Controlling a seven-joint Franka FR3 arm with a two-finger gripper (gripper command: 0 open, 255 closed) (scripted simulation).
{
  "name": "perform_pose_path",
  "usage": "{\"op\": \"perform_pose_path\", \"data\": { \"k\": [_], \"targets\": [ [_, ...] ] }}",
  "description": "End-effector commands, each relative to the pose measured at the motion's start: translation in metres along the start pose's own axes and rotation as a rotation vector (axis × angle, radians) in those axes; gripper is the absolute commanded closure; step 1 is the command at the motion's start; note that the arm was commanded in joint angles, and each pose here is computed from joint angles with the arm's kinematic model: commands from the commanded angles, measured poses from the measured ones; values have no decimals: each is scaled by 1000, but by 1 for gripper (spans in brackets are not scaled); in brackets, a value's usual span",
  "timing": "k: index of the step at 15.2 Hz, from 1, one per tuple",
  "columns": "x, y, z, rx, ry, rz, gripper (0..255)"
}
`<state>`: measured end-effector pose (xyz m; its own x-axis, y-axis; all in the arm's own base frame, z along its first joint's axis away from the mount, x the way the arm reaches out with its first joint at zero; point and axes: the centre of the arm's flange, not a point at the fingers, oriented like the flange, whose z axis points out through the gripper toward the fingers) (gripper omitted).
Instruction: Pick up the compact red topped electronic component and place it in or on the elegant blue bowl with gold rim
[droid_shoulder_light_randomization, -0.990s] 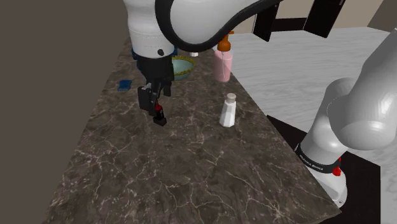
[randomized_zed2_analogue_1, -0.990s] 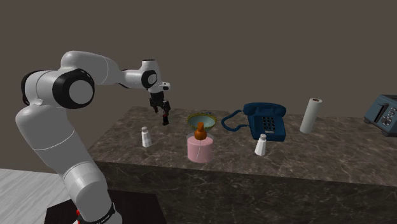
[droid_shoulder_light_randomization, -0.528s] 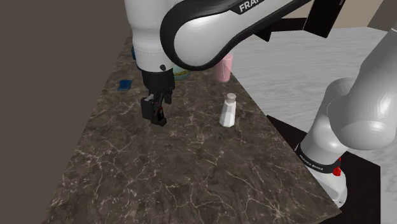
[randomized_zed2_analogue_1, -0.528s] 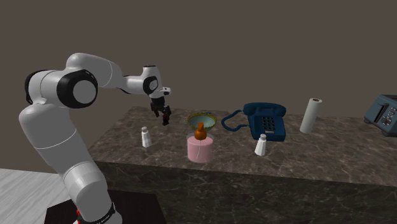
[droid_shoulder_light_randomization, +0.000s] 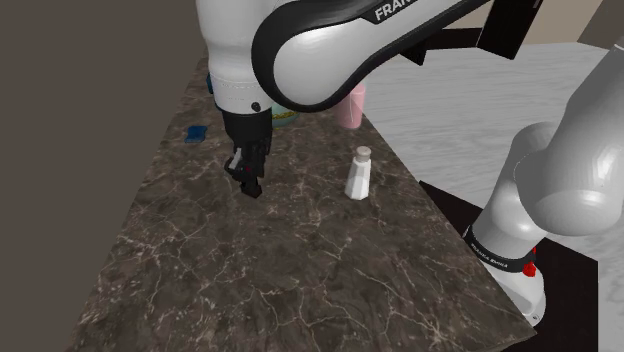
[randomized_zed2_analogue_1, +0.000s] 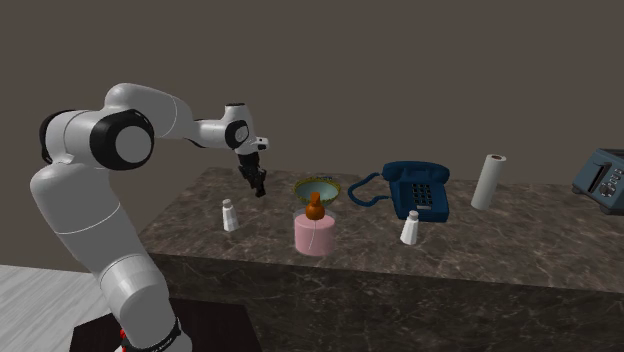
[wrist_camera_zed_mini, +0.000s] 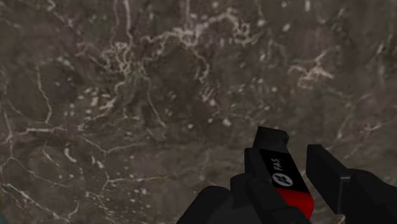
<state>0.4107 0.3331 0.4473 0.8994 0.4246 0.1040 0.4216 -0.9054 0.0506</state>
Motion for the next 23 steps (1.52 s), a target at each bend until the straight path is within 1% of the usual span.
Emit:
{"op": "perform_pose_path", "data": {
  "k": [1, 8, 23],
  "targets": [
    [0, 0, 0, 0, 0, 0, 255],
    [0, 0, 0, 0, 0, 0, 255],
    [8, 4, -79, 0, 0, 0, 255]
  ]
}}
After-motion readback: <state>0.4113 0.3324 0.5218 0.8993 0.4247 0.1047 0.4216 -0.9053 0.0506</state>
